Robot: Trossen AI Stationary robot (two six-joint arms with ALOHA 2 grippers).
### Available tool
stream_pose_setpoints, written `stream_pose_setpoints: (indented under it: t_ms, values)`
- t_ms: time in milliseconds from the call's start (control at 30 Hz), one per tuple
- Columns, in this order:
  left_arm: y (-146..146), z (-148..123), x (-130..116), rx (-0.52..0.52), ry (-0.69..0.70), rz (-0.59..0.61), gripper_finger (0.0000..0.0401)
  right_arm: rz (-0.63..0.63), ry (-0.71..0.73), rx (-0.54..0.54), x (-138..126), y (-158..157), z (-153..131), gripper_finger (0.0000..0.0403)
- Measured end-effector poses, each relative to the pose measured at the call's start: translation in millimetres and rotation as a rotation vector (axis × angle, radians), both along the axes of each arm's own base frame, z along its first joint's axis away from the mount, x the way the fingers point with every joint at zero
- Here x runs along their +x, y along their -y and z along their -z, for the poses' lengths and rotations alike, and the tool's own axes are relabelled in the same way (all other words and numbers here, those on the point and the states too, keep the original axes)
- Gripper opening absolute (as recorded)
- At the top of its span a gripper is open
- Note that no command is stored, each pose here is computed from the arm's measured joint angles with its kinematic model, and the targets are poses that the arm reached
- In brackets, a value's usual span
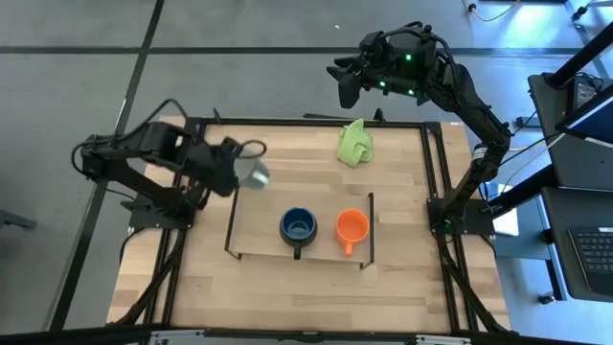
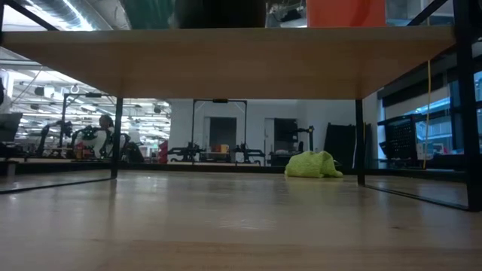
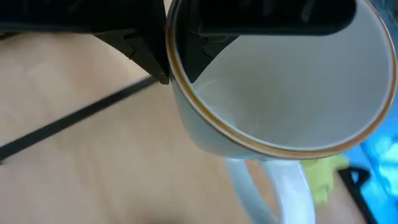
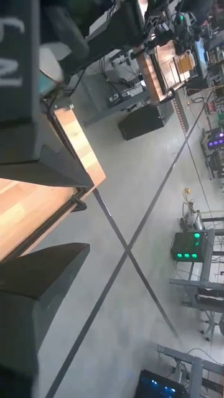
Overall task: Stack small to large cups/mugs on shelf
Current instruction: Put the white mugs on the shelf
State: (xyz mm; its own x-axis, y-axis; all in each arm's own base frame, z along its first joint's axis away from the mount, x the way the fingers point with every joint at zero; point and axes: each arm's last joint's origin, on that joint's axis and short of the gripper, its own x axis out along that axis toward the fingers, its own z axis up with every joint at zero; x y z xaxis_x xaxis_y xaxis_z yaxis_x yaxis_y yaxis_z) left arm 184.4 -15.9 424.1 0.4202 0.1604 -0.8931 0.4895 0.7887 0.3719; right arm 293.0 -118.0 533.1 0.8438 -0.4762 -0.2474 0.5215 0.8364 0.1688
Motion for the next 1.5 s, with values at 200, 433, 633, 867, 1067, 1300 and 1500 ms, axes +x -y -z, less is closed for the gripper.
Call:
stream_pose_setpoints:
  t_ms: [200, 433, 633, 867, 1067, 1300, 1500]
  values:
    - [31.3, -0.3, -5.8, -0.018, 0.006, 0.145, 0.0018, 0.010, 0.018, 0.041, 0.2, -0.7, 0.4, 0.0159]
    - [49.5, 3.1, -10.7, 0.008, 0.000, 0.243, 0.0018, 0.020, 0.012, 0.063, 3.7, -5.5, 3.0, 0.0159]
    - [67.0, 29.4, -12.1, 0.071, -0.124, 0.433, 0.0018, 0.048, -0.009, 0.092, 8.0, -6.2, 8.5, 0.0159]
    - [76.1, 34.8, -15.6, 0.189, -0.141, 0.586, 0.0018, 0.047, 0.002, 0.137, 14.1, -9.8, 12.0, 0.0159]
    - [77.2, 36.5, -13.1, 0.258, -0.160, 0.660, 0.0018, 0.035, -0.053, 0.181, 32.8, -14.7, 27.6, 0.0159]
    - [88.4, 49.5, 2.6, 0.245, -0.243, 0.740, 0.0018, -0.004, -0.101, 0.236, 62.0, -30.0, 48.6, 0.0159]
    - [94.6, 52.6, 3.6, 0.194, -0.267, 0.808, 0.0018, -0.031, -0.095, 0.261, 67.4, -43.1, 50.4, 0.0159]
